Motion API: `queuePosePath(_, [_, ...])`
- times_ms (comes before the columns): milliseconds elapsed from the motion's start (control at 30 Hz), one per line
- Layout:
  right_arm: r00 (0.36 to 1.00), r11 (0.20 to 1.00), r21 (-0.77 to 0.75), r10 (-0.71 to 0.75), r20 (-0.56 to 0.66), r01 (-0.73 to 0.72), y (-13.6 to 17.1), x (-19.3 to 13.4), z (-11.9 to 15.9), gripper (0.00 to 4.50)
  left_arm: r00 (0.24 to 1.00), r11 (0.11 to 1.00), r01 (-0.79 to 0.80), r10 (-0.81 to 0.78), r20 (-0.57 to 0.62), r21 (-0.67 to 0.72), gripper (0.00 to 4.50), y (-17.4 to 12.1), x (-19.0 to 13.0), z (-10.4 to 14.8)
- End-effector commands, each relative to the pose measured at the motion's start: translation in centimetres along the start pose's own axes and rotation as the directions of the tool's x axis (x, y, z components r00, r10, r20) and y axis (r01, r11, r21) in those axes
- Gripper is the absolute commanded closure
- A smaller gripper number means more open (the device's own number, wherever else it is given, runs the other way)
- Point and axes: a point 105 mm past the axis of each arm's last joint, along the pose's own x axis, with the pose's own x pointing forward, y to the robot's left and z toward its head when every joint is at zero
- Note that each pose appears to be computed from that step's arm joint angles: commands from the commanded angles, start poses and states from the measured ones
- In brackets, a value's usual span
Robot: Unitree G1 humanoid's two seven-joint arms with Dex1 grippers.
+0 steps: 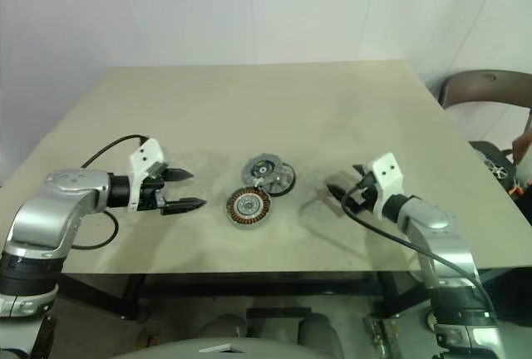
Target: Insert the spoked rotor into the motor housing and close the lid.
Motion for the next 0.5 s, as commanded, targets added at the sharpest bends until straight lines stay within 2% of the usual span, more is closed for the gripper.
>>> queuePosePath(33, [0.999, 1.000, -0.015, 0.018, 0.029, -0.018, 0.3, 0.6, 0.7, 0.00, 0.984, 0.993, -0.063, 0.045, 0.172, 0.101, 0.04, 0.7, -1.5, 1.4])
queuePosePath(167, [1.000, 1.000, -0.004, 0.020, 0.005, -0.020, 0.4, 0.9, -0.3, 0.00, 0.956, 0.993, -0.089, 0.064, 0.287, 0.074, 0.04, 0.7, -1.6, 1.8])
queuePosePath(500, [0.999, 0.999, 0.022, 0.037, -0.007, -0.037, 0.8, 2.2, -1.6, 0.00, 0.944, 1.000, 0.019, -0.022, 0.329, 0.014, 0.04, -0.3, -1.2, 2.1])
